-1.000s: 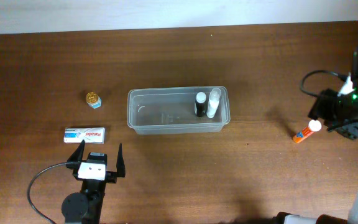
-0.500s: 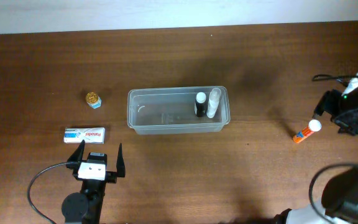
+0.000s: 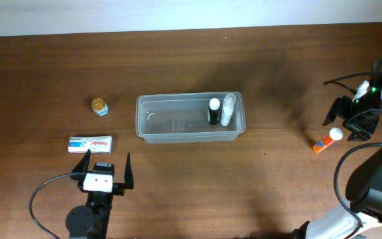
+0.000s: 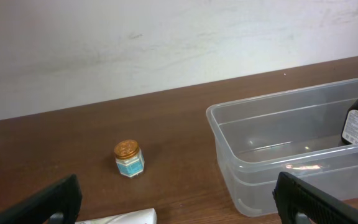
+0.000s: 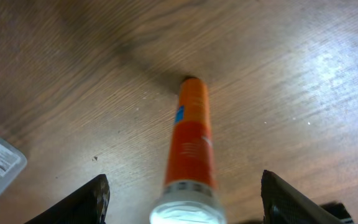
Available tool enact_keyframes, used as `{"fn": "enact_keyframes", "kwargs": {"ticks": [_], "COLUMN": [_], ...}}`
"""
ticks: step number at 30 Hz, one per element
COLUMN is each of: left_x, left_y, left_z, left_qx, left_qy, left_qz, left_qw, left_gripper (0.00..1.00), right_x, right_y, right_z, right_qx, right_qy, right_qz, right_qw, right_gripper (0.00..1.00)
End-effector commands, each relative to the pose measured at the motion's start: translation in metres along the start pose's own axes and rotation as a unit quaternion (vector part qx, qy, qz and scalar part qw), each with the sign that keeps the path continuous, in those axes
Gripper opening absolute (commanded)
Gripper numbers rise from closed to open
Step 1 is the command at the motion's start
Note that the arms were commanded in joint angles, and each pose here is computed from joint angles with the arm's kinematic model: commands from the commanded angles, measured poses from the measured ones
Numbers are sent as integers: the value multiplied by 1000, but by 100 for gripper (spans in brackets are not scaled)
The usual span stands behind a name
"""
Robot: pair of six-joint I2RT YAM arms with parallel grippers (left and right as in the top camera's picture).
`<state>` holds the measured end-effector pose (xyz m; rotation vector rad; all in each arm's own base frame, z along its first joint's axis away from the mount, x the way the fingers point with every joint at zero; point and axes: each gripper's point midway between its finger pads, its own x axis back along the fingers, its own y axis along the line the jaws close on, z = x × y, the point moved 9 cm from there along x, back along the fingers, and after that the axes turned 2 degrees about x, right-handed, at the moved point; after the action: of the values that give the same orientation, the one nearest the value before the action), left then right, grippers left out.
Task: Pack container
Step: 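Move the right gripper to the orange tube and grasp it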
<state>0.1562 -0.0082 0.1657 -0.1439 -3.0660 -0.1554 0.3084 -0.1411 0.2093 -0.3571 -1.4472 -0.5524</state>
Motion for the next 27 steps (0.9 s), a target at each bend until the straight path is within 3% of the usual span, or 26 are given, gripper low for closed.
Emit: {"fn": "enact_keyframes", "kwargs": {"ticks": [1,8,21,27], "left_x": [0,0,0,0], "left_y": [1,1,1,1], "left_z": [1,1,1,1], "left_qx": [-6,-6,-6,-6], "left_qy": [0,0,0,0], "left_qz": [-3,-3,-3,-3], "left_qw": [1000,1000,1000,1000], "left_gripper": [99,99,99,99], "right_x": [-3,-10,-12,-36], "right_y": [16,29,27,22], "right_z": [3,6,8,14], "right_qx": [45,64,59,53], "right_qy": [1,-2,6,28], "right_qz": [22,73,83,86], "right_qw": [999,995,995,994], "right_gripper": [70,70,69,69]}}
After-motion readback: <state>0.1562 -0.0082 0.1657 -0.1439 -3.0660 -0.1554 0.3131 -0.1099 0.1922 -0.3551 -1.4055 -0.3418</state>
